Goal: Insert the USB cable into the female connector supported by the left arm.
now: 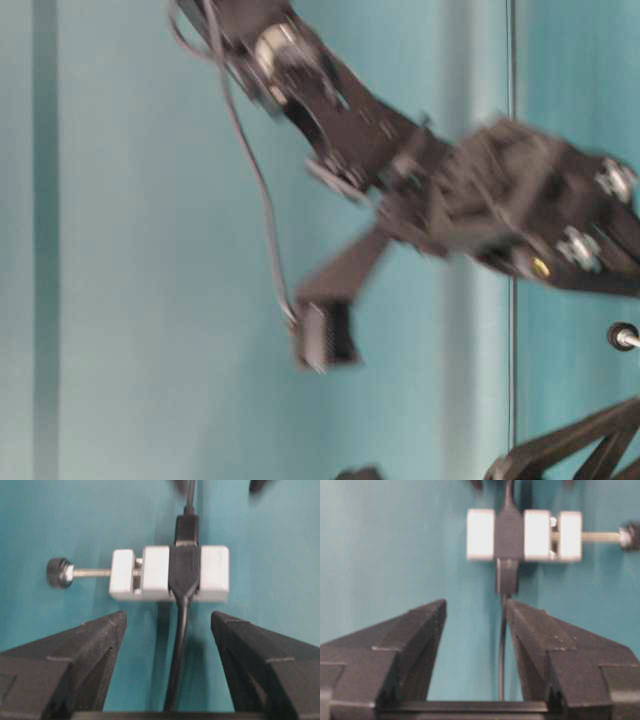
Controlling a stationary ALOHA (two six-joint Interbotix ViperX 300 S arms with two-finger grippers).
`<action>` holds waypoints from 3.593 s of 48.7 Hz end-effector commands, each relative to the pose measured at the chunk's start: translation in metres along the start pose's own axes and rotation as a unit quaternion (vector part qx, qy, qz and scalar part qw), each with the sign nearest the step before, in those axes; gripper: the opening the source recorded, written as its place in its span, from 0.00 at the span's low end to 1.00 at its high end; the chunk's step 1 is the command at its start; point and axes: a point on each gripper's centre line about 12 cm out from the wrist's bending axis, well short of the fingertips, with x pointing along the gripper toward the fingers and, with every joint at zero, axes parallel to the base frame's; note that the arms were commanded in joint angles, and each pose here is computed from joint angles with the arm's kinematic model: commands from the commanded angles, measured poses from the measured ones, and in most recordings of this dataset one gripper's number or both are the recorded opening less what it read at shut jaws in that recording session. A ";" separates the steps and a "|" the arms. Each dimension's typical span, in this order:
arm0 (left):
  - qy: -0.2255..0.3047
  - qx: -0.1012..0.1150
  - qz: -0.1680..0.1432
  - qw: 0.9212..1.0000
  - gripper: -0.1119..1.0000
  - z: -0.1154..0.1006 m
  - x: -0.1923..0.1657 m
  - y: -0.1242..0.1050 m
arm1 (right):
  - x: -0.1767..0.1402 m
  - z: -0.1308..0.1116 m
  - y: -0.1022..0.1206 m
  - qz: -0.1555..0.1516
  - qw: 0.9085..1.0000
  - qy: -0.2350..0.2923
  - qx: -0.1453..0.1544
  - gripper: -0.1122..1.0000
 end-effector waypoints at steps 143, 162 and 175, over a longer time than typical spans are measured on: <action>-0.178 -0.046 0.011 0.983 0.79 -0.030 -0.161 -0.007 | -0.200 -0.222 -0.012 -0.012 0.951 -0.308 -0.015 0.58; -0.178 -0.047 0.011 0.983 0.79 -0.030 -0.161 -0.007 | -0.200 -0.222 -0.012 -0.013 0.952 -0.307 -0.013 0.58; -0.177 -0.047 0.011 0.983 0.79 -0.031 -0.161 -0.007 | -0.200 -0.222 -0.012 -0.012 0.952 -0.307 -0.014 0.58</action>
